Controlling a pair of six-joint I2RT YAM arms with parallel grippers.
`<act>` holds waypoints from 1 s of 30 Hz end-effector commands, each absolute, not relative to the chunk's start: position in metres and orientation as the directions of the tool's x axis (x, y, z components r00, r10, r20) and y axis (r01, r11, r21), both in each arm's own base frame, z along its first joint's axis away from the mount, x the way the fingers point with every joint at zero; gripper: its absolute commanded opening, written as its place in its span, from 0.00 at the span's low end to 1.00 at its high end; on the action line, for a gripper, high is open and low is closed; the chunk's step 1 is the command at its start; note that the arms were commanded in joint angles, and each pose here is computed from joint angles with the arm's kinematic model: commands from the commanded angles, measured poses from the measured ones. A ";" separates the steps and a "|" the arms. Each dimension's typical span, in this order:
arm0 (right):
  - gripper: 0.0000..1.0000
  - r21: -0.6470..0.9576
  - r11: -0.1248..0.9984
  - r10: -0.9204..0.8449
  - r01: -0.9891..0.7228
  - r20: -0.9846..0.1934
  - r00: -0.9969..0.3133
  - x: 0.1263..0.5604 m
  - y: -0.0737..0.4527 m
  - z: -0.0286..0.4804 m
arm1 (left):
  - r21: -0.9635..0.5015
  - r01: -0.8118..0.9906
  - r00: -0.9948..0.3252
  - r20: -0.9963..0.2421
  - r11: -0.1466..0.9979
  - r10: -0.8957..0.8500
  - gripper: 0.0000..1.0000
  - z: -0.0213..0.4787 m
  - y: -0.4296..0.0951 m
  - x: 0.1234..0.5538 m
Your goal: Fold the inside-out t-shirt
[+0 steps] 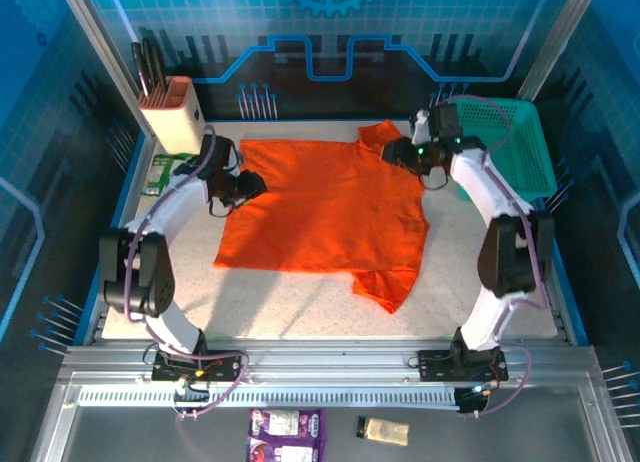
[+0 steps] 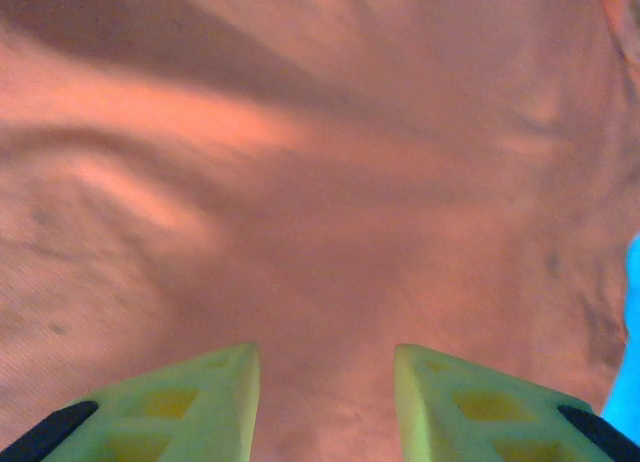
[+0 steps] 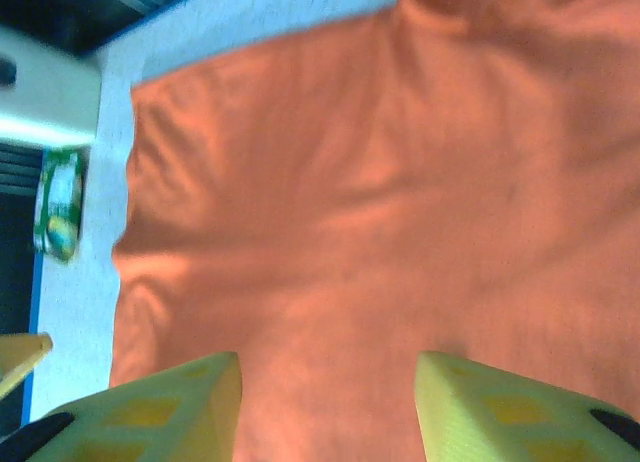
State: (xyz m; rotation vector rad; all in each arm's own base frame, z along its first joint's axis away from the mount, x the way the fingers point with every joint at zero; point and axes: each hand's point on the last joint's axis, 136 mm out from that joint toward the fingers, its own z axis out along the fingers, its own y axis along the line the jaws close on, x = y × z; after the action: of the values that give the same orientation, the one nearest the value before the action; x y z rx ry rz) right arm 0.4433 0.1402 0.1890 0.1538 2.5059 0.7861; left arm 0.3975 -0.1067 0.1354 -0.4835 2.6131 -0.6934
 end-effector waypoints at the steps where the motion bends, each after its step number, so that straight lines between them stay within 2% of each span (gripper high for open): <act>1: 0.49 0.480 0.877 0.173 -0.010 -0.337 -0.926 0.375 0.139 0.156 | -0.552 -0.174 -0.920 -0.205 0.815 -0.335 0.40 0.126 -0.146 0.352; 7: 0.47 0.396 0.917 0.153 0.052 -0.227 -0.962 0.257 0.136 0.121 | -0.574 -0.093 -0.963 -0.155 0.814 -0.219 0.32 0.113 -0.208 0.288; 13: 0.46 0.444 0.885 0.189 0.139 -0.069 -0.980 0.168 0.142 0.077 | -0.594 -0.029 -0.991 -0.089 0.804 -0.101 0.17 0.089 -0.269 0.243; 19: 0.55 0.568 0.808 0.182 0.157 0.012 -0.983 0.144 0.163 0.059 | -0.614 0.028 -0.998 -0.059 0.789 -0.010 0.04 0.072 -0.322 0.231; 26: 0.56 0.621 0.768 0.171 0.154 0.033 -0.985 0.150 0.181 0.052 | -0.625 0.044 -0.998 -0.070 0.779 -0.001 0.00 0.071 -0.347 0.243; 30: 0.56 0.591 0.788 0.178 0.170 0.046 -0.983 0.151 0.181 0.042 | -0.623 0.059 -0.997 -0.073 0.780 0.017 0.00 0.072 -0.354 0.247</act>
State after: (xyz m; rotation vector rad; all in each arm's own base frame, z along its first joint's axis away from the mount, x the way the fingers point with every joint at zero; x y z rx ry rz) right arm 0.1501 0.1742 0.0442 0.2730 2.9609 0.9428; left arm 0.2428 -0.3417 0.0646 0.0377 2.9185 -0.9781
